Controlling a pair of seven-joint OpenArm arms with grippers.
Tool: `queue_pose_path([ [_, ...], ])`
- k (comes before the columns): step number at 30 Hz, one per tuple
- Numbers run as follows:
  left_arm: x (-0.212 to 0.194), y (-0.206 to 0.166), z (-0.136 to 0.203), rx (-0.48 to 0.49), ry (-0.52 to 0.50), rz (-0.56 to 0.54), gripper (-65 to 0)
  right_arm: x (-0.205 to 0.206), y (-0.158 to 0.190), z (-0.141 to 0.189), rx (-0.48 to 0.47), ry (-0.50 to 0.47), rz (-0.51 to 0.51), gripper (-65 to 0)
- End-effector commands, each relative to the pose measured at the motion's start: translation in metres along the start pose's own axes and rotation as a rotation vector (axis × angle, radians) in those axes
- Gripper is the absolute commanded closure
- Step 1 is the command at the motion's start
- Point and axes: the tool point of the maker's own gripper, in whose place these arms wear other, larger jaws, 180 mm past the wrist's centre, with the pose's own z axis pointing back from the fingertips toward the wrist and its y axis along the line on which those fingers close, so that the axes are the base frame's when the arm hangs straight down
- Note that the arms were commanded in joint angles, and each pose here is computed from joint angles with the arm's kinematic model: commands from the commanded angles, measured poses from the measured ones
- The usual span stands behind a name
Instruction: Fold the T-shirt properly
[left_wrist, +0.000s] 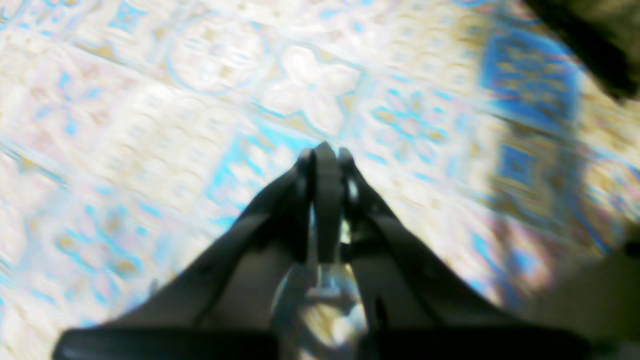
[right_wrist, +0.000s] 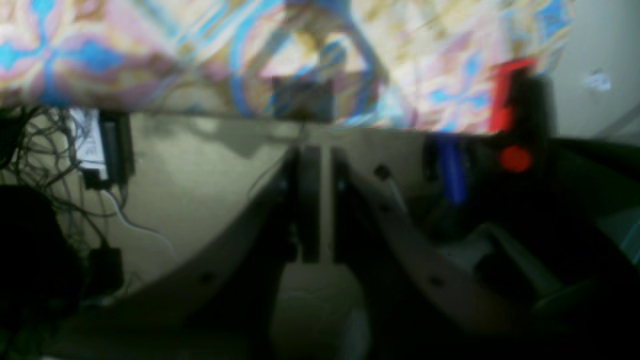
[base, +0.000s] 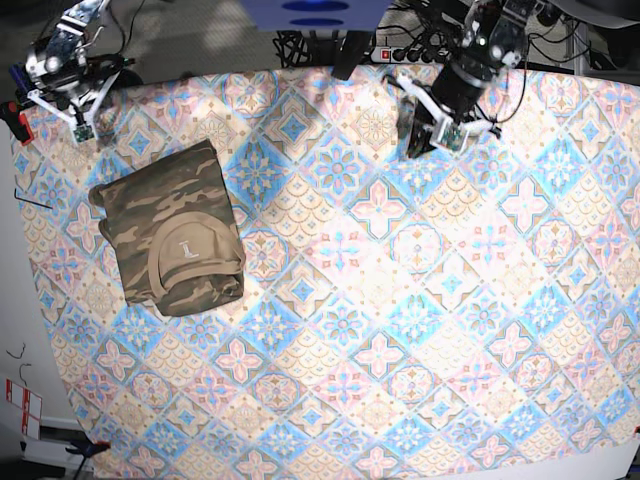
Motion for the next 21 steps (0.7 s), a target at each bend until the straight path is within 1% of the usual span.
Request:
queue_pose_path([
  [1,0.004,0.000,0.005,0.001,-0.020,0.001,0.0,-0.001,-0.007,0.003,-0.033,0.002,0.008,-2.8],
  [3,-0.006,-0.005,0.010,-0.004,0.007,0.012,0.0,-0.005,-0.004,0.002,-0.042,0.021,0.012,-2.8],
  [10,-0.040,-0.021,0.034,-0.017,0.094,0.057,0.0,-0.020,0.010,0.004,-0.011,0.016,0.019,-2.8],
  [14,-0.045,-0.030,0.052,-0.019,0.056,0.086,0.0,-0.034,0.018,0.006,0.007,0.023,0.018,-2.8],
  [18,-0.070,-0.026,0.072,0.015,0.129,0.107,0.0,-0.049,0.033,0.009,0.042,0.024,0.022,-2.8],
  [21,-0.104,-0.025,0.083,0.031,0.218,0.122,0.0,-0.065,0.042,0.006,0.073,0.044,0.021,-2.7],
])
